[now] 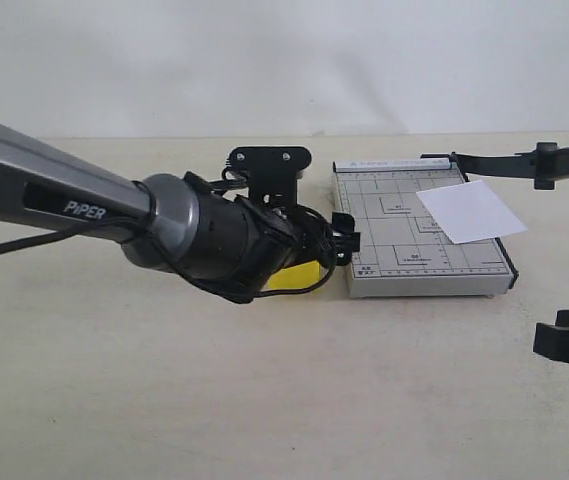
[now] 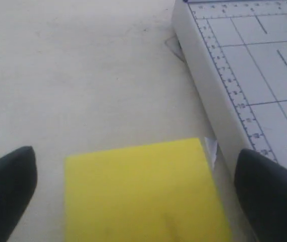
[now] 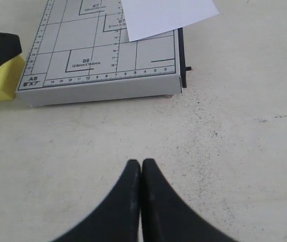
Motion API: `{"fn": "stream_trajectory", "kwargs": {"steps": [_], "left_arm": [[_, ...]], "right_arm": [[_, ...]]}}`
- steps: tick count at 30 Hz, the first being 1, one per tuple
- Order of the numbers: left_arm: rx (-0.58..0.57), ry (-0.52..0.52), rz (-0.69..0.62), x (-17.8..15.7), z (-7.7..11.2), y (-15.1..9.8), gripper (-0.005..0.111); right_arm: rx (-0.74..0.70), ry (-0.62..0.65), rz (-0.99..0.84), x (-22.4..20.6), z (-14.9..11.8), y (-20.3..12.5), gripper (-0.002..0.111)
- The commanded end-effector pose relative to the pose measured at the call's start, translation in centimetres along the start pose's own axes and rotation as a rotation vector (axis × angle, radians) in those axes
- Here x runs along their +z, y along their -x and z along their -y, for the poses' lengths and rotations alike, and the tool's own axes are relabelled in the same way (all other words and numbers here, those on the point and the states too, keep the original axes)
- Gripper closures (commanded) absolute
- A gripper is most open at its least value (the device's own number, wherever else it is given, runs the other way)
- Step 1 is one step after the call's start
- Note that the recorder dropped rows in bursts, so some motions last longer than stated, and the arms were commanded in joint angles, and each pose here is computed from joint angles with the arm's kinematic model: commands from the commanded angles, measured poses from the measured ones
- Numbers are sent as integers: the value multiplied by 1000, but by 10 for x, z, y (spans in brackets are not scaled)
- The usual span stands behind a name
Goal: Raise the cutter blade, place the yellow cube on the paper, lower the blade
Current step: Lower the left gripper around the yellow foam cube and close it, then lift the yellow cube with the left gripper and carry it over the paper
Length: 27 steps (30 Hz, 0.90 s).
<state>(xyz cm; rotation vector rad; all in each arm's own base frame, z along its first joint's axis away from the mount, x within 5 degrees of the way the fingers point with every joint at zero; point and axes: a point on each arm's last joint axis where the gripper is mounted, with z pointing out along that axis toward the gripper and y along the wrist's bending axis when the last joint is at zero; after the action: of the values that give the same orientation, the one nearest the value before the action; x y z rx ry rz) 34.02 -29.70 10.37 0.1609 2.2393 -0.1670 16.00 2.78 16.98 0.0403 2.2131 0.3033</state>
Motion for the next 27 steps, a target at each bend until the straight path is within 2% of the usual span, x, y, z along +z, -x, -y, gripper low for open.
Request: {"fn": "stream_trajectory", "kwargs": {"steps": [1,3,4,5,6,7,9,10,13,17,19,21,24,27], "left_arm": [[-1,67,5,7,-4,-5,0],[0,90,19,7,-6,-4,15],[6,91,20,7,-6,-4,40],[19,91,19,7,-6,-4,55],[45,91,19,7,-6,-3,85],[65,92,12,3,-6,0,102],[69,103,-27,-17,-6,16,102],[148,73,9,-34,-4,33,102],[261,-11,101,-75,2,69,102],[419,-286,206,-118,20,97,102],[508,-475,242,-129,35,97,102],[557,-589,243,-129,45,90,102],[569,-647,175,-104,55,69,102],[525,-692,106,-82,64,51,102]], "right_arm": [[5,6,9,0,0,1,108],[5,6,9,0,0,1,108],[5,6,9,0,0,1,108],[3,6,9,0,0,1,108],[5,6,9,0,0,1,108],[5,6,9,0,0,1,108],[5,6,9,0,0,1,108],[5,6,9,0,0,1,108],[5,6,9,0,0,1,108],[5,-1,2,0,0,0,108],[5,-1,3,0,0,0,108],[5,-1,3,0,0,0,108],[5,-2,1,0,0,0,108],[3,-5,-1,0,1,0,108]]}}
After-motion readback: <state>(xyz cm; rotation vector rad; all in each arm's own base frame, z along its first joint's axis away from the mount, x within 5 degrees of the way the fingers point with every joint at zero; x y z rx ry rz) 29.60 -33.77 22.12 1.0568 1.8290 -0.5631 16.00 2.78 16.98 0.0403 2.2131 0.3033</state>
